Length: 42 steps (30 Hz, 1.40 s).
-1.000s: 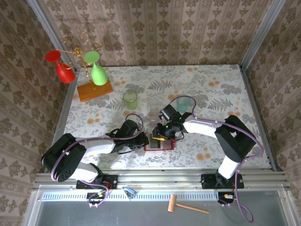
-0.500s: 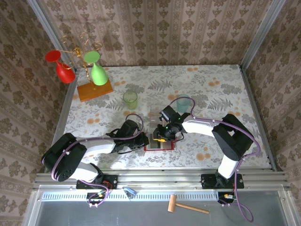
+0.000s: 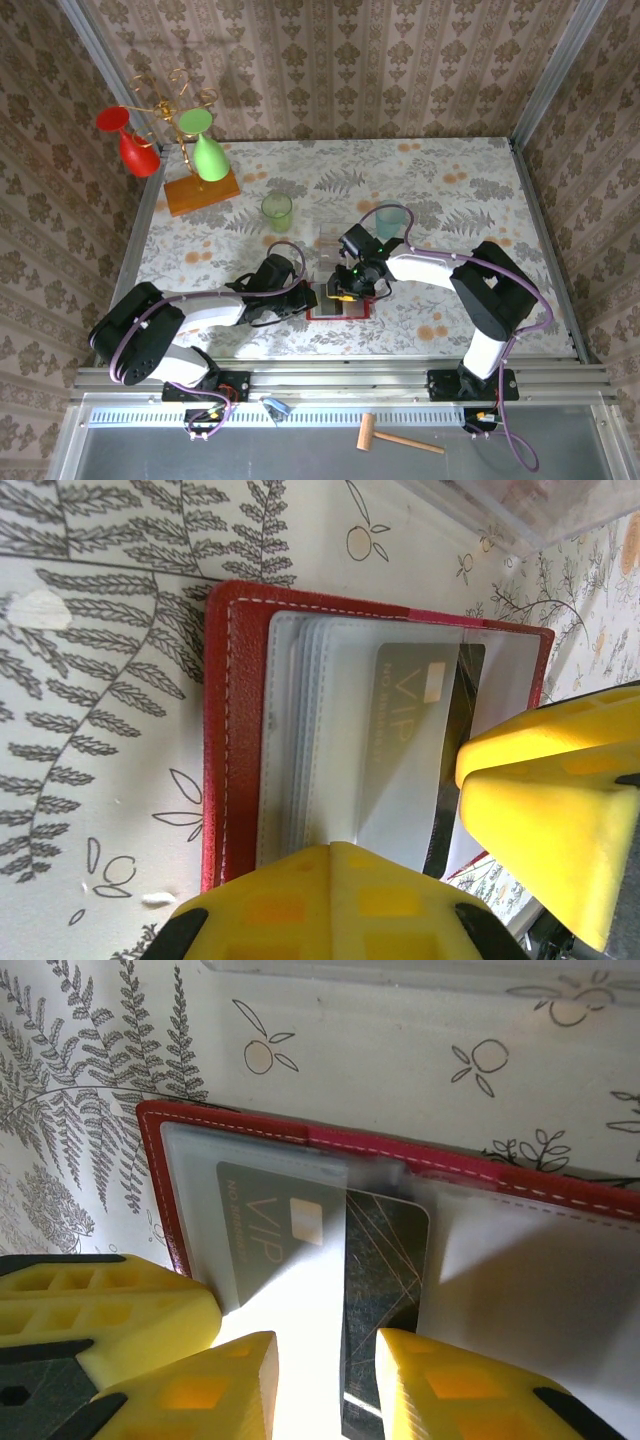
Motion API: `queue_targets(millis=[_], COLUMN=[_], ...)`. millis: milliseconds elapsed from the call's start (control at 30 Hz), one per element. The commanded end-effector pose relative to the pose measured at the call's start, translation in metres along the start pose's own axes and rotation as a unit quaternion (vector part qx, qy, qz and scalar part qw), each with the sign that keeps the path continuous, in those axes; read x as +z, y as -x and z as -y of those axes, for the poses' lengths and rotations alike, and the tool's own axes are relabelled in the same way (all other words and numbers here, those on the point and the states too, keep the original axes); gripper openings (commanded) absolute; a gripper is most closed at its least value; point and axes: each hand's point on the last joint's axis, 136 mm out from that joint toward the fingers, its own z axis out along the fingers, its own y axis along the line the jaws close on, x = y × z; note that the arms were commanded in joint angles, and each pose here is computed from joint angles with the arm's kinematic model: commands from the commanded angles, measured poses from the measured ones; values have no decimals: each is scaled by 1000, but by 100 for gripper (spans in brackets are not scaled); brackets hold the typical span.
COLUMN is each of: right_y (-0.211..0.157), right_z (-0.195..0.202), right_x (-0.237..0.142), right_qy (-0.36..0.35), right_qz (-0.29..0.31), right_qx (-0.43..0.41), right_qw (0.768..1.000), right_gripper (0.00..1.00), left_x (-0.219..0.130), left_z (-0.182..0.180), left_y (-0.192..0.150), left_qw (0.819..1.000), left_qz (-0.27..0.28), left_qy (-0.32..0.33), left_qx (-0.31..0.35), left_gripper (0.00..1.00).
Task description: Take the credit cards out of the card holder
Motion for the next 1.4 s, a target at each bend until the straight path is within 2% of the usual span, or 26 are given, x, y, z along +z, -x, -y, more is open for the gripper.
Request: queue_targets(millis=[0,267,600,933,1367], right_y=[1,3,1,0,1], right_z=[3,-7,0,10,10], right_x=[-3,-13,-14,-12,-7], right_qy=[-18,-1,22,40,57], right_qz=[2,15,19,22,14], right_qx=[-8,-14,4,24,31], right_qw=[1000,1000,1000,999,998], right_gripper=[32,32,32,31,31], left_x=[1,-6,-5,9,7], left_z=[-8,10,31,22,11], left_y=[0,8,16,8,4], left_qw=[1000,1000,999,999,998], left_qz=[-1,8,3,-20,-22], left_qy=[12,-3,-17,12,41], left_qx=[1,12,29,33,36], left_gripper=[7,7,7,7,7])
